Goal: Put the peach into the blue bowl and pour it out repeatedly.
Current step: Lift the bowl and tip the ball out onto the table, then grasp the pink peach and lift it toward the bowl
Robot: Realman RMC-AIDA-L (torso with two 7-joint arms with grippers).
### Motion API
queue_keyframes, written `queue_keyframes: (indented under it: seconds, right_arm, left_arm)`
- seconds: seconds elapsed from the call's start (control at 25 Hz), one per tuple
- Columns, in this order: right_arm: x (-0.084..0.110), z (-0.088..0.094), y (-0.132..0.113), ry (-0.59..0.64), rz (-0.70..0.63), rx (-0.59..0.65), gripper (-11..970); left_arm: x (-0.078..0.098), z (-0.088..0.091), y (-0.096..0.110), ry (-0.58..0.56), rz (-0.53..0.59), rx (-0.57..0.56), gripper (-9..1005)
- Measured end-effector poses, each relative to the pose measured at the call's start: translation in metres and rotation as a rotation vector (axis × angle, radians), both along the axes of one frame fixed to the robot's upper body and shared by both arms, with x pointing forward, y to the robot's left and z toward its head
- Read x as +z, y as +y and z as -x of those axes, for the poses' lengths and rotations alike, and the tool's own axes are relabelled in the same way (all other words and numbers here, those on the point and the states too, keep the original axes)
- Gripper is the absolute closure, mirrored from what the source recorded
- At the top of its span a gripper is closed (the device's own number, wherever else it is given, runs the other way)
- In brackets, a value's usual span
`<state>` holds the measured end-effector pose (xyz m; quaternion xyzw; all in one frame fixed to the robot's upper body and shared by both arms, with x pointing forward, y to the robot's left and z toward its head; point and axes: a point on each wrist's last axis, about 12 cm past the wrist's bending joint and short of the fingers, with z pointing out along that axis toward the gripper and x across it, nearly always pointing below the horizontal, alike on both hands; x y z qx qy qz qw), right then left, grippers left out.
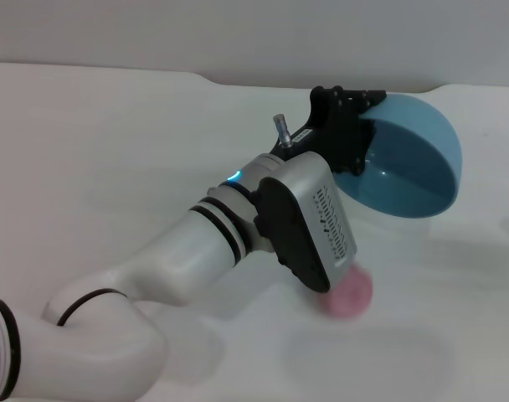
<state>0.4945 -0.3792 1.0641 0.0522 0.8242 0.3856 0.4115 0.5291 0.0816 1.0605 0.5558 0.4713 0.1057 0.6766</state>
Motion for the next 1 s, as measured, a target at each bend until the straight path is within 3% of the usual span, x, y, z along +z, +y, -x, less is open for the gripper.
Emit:
queue_keyframes:
  seconds: [0.32,0.56,0.8,0.88,1.0]
  right_arm:
    - [0.001,-0.004,0.002,-0.017,0.024,0.020,496]
    - [0.003,-0.010,0.009,-0.055,0.068,0.076,497]
    - [0.002,-0.020,0.032,-0.081,0.144,0.232,499]
    - [0.002,-0.024,0.042,-0.090,0.170,0.294,499]
    - [0.003,-0.031,0.058,-0.094,0.198,0.383,500]
  left_arm:
    - [-0.004,-0.015,-0.007,0.192,0.007,0.004,997]
    - [0.021,-0.048,-0.003,0.351,0.202,0.129,996]
    - [0.041,-0.088,0.017,0.658,0.265,0.237,996]
    - [0.052,-0.102,0.032,0.844,0.344,0.286,997]
    - [0.058,-0.109,0.044,0.962,0.390,0.320,997]
